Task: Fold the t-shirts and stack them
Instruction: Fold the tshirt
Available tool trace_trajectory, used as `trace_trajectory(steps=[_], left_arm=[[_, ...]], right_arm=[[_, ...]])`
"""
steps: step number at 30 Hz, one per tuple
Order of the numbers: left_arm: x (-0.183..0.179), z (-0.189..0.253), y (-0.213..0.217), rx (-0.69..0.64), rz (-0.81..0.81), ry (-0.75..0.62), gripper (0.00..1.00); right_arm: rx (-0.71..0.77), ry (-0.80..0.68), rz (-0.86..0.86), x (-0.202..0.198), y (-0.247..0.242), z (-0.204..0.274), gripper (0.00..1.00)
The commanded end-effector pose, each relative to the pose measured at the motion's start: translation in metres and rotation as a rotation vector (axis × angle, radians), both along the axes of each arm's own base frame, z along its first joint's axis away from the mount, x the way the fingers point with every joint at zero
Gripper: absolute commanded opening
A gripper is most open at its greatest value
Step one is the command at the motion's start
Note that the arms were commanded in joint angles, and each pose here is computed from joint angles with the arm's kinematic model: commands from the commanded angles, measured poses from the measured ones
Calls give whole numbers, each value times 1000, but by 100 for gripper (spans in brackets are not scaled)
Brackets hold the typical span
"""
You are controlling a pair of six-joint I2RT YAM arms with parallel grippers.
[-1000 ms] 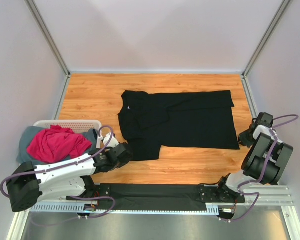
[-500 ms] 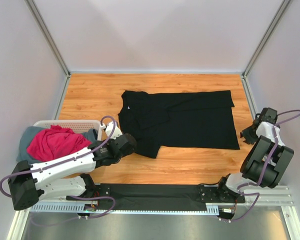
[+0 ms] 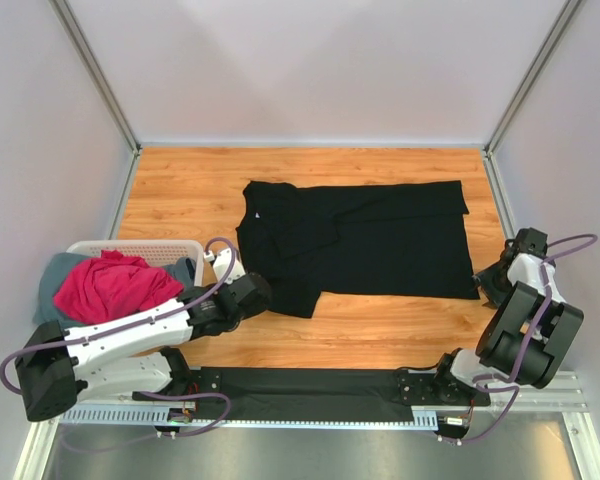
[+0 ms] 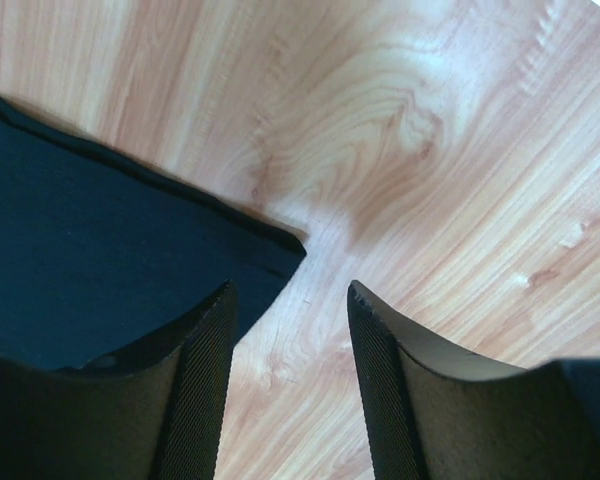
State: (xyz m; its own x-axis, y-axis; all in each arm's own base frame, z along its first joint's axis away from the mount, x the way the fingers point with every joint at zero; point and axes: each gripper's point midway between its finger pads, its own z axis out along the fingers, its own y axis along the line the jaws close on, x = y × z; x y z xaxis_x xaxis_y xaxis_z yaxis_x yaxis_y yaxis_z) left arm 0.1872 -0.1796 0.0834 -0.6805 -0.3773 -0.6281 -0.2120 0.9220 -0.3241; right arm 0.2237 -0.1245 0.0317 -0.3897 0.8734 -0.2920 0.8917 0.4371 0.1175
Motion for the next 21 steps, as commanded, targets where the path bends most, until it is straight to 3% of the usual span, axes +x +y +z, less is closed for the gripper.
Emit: trace_trajectory(steps=[1,7,17,21], left_arm=[[6,13,0,-32,13,-57,0],[3,9,6,-34,35,-49,0],[3,7,7,-30,36,-47,0],[3,8,9,-31,43,-50,0]], right_arm=[[-19,-58,-15,16,-8,-1,47],[10,-68,-8,25,-8,-14,38],[12,0,-14,8,-3,-30,35],[18,0,-14,7,-2,-33,12]])
